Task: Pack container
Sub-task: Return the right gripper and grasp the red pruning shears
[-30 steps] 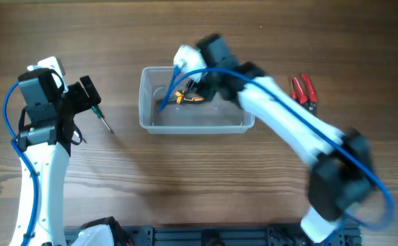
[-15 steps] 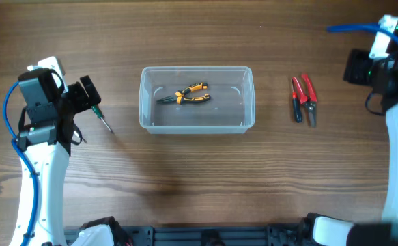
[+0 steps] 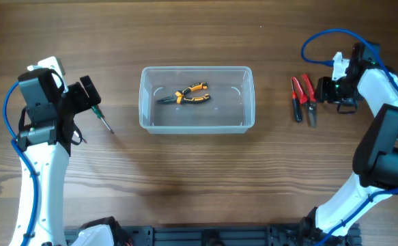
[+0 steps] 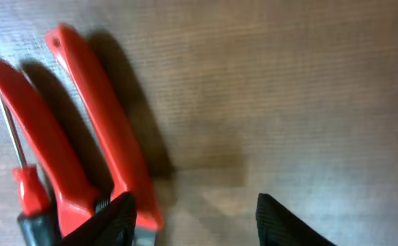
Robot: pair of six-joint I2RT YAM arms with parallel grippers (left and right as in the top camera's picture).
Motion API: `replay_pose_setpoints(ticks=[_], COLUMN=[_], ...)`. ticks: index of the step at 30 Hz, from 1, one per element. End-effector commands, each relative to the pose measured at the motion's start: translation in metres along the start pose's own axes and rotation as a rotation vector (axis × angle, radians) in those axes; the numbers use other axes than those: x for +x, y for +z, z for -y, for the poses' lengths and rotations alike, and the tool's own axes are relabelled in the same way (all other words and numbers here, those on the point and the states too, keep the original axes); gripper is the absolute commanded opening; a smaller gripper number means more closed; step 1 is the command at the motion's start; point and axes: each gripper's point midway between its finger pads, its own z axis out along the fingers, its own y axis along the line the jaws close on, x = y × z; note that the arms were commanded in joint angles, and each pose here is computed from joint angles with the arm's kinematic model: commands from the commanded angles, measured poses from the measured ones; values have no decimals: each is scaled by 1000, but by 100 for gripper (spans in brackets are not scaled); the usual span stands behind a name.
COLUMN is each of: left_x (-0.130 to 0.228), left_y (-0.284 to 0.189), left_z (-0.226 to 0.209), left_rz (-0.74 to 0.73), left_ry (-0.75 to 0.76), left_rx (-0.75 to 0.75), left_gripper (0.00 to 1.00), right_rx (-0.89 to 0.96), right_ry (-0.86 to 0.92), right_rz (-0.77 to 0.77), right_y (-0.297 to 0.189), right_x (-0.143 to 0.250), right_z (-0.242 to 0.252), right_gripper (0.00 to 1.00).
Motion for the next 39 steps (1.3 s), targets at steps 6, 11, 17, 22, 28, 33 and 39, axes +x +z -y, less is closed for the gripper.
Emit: replay_pose_setpoints(ticks=[6, 11, 17, 22, 28, 33, 39], left_x=[-11, -11, -11, -11, -11, -11, -11], left_y=[-3, -3, -3, -3, -3, -3, -3], left_z=[0, 0, 0, 0, 0, 0, 0], left_rz=[23, 23, 23, 23, 23, 23, 23], left_ry=[12, 12, 12, 12, 12, 12, 12], left_rx=[0, 0, 0, 0, 0, 0, 0], left_gripper=[100, 100, 100, 100, 100, 100, 100], right_rx=[-54, -108, -116, -34, -32, -39, -37], right_ry=[-113, -156, -200, -193, -173, -161, -98], right_rz=[61, 97, 111, 117, 46, 8, 6], right_y=[1, 0, 5, 6, 30, 43, 42], right_x=[-14, -22, -28, -33, -18, -9, -9], right_z=[-10, -28, -46, -33, -30, -33, -32], right_gripper=[52, 52, 52, 51, 45, 38, 4])
